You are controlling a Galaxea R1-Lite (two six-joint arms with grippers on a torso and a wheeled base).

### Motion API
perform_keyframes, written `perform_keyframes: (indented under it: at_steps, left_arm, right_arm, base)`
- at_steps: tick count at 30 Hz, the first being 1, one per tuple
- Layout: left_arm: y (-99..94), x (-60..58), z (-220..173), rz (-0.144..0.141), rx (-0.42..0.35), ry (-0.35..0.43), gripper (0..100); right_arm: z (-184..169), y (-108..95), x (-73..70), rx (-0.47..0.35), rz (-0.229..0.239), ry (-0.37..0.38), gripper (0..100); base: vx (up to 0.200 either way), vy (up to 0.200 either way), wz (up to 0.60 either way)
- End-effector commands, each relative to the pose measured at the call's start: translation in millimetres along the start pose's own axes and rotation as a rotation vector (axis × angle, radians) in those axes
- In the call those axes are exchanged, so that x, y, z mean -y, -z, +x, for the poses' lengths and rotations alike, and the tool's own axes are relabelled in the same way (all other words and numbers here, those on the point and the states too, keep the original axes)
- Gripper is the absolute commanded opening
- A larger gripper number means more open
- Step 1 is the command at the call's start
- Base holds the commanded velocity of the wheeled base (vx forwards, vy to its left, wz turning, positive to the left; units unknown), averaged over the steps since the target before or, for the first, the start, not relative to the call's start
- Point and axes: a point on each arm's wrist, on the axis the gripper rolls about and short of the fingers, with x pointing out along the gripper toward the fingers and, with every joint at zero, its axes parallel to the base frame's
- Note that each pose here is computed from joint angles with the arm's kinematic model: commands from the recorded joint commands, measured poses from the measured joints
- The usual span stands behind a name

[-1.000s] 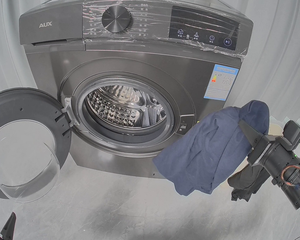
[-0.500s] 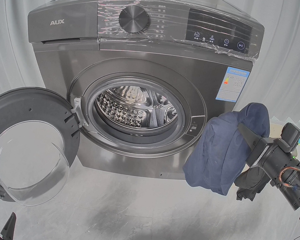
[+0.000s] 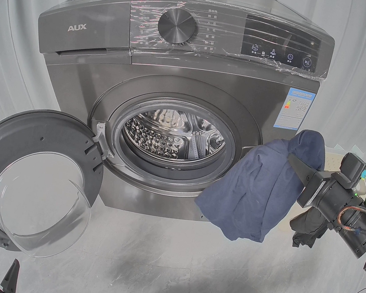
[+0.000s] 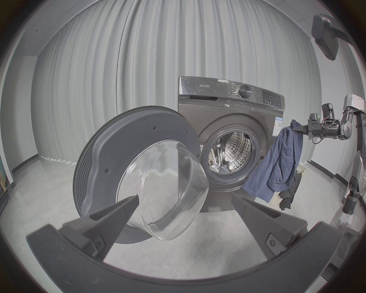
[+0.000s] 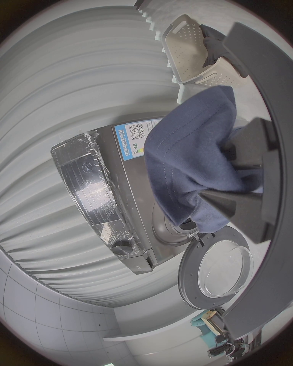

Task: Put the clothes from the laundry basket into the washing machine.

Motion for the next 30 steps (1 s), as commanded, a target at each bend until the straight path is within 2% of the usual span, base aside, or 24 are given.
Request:
perform_keyframes:
  at_steps: [1, 5, 26, 30]
  left_arm:
    - [4.9, -0.1, -0.2, 0.0, 0.002, 0.0, 100]
    - [4.9, -0.1, -0.2, 0.0, 0.002, -0.001, 100]
    - [4.9, -0.2, -0.2, 0.0, 0.002, -0.003, 100]
    - [4.9, -0.1, -0.2, 0.001, 0.002, -0.004, 100]
  right_arm:
    - [0.4, 1.6, 0.2, -0.005, -0.002, 0.001, 0]
    - [0.9, 2.3, 0.2, -0.008, -0.001, 0.002, 0]
    - [1.0, 3.1, 0.0, -0.012, 0.0, 0.001, 0]
    - [1.0, 3.1, 0.0, -0.012, 0.0, 0.001, 0]
  base:
    - [0.0, 0.2, 0.0]
    - [0.0, 0.2, 0.0]
    - [0.0, 0.0, 0.0]
    - [0.0, -0.2, 0.0]
